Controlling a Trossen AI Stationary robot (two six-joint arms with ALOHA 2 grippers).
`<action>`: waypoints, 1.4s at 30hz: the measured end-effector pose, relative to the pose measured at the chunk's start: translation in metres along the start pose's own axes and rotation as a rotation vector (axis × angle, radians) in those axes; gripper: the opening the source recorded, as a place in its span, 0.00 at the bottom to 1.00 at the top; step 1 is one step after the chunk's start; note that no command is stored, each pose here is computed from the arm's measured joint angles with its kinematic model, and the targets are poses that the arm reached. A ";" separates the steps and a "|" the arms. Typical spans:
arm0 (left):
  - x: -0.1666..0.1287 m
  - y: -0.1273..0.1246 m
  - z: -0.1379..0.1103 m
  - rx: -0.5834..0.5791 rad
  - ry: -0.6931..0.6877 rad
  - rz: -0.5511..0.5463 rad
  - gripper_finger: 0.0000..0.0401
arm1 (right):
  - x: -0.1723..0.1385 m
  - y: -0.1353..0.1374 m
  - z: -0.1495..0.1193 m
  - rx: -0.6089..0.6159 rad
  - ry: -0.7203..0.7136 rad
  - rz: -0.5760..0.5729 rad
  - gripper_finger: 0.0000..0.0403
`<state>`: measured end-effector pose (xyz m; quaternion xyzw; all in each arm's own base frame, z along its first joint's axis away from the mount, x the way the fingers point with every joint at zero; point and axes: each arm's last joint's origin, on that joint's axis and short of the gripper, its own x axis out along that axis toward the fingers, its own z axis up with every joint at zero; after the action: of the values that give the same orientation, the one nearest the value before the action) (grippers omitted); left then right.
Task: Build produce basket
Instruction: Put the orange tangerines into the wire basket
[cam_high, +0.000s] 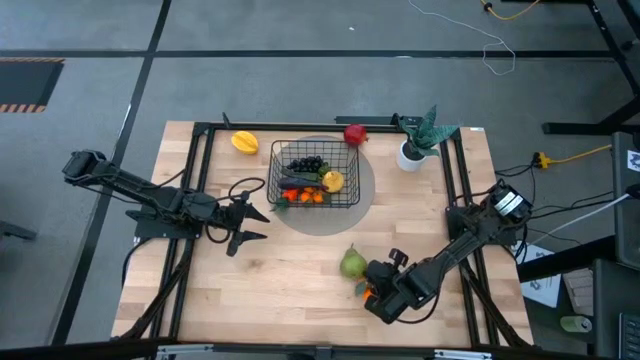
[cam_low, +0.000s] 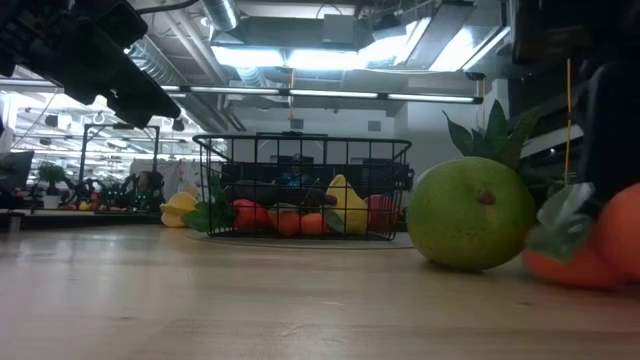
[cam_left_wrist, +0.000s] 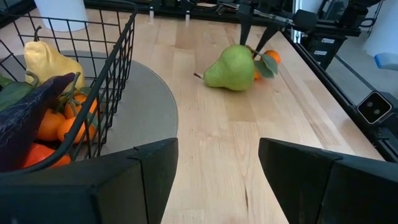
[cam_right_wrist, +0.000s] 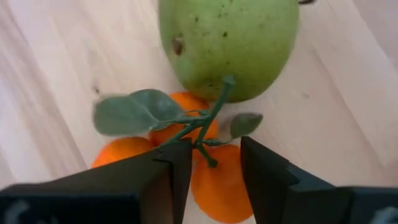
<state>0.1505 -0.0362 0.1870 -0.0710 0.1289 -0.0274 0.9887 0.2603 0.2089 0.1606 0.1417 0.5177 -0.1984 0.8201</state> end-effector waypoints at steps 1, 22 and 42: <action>0.000 0.000 0.000 0.000 0.001 0.000 0.53 | 0.000 0.001 0.001 -0.012 -0.008 0.012 0.31; 0.000 0.000 -0.001 0.001 0.007 0.001 0.53 | 0.012 0.007 0.003 -0.125 -0.055 0.017 0.01; 0.000 0.000 -0.001 0.003 0.008 0.002 0.53 | -0.072 0.022 0.058 -0.347 -0.388 -0.270 0.00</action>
<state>0.1504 -0.0361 0.1863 -0.0695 0.1327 -0.0267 0.9884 0.2893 0.2158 0.2514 -0.1115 0.3914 -0.2379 0.8819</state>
